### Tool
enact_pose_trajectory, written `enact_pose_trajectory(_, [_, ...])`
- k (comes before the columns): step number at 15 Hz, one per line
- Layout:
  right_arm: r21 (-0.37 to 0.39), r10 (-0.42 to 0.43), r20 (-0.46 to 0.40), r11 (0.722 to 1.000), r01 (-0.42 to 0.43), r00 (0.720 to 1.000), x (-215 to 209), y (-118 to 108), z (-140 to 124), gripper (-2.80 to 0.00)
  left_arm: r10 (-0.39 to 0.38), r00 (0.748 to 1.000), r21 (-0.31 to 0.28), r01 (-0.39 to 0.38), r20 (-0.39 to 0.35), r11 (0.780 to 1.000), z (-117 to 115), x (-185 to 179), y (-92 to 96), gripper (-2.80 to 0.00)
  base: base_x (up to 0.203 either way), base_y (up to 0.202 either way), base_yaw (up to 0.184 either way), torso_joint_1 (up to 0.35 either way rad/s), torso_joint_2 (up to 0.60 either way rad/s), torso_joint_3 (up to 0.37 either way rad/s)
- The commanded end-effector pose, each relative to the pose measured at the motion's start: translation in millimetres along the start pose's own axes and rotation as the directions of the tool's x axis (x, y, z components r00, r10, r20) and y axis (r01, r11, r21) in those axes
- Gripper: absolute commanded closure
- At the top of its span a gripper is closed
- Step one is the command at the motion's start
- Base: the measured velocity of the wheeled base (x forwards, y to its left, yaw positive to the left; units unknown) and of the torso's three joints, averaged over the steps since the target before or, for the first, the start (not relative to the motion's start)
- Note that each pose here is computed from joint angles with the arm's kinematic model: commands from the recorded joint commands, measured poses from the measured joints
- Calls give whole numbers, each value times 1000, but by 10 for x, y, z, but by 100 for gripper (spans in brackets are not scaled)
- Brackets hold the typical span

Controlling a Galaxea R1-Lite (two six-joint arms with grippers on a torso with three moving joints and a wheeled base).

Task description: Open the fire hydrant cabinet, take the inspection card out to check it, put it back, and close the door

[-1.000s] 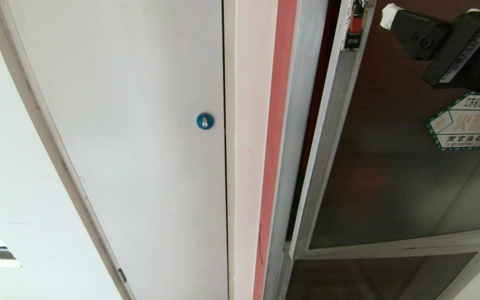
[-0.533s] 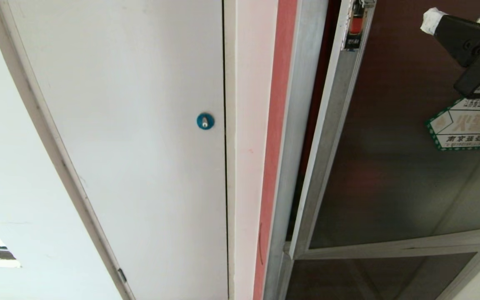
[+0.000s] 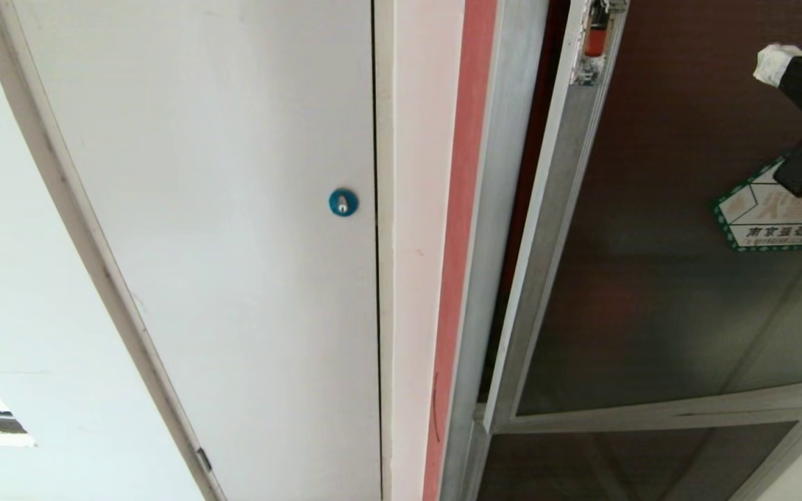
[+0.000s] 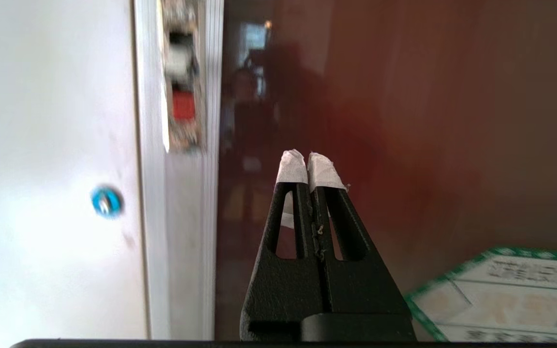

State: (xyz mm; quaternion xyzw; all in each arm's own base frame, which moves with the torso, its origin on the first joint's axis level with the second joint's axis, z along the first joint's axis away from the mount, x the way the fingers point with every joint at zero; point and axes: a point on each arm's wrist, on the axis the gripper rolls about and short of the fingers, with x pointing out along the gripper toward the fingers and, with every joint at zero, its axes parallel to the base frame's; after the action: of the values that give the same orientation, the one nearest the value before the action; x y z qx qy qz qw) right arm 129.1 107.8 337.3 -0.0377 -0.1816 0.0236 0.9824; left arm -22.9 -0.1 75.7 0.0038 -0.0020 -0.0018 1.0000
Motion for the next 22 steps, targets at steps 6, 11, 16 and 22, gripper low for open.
enact_pose_trajectory(6, [-43, -265, 56, 963, 268, 963, -345, -729, 269, 0, -1, 1000, 0, 1, -3, 1000, -4, 2, 0, 0, 0, 0, 0, 0, 0, 0])
enact_pose_trajectory(11, [-91, -476, 126, 868, 488, 870, -929, -1121, 478, 0, 0, 1000, 0, 0, -2, 1000, -4, 2, 0, 0, 0, 0, 0, 0, 0, 0])
enact_pose_trajectory(16, [-139, -656, 202, 715, 685, 727, -1496, -1167, 589, 0, -1, 1000, 0, 1, -3, 1000, -4, 2, 0, 0, 0, 0, 0, 0, 0, 0])
enact_pose_trajectory(22, [-163, -618, 197, 745, 647, 761, -2131, -1070, 344, 0, 0, 1000, 0, 0, -4, 1000, -7, 3, 0, 0, 0, 0, 0, 0, 0, 0])
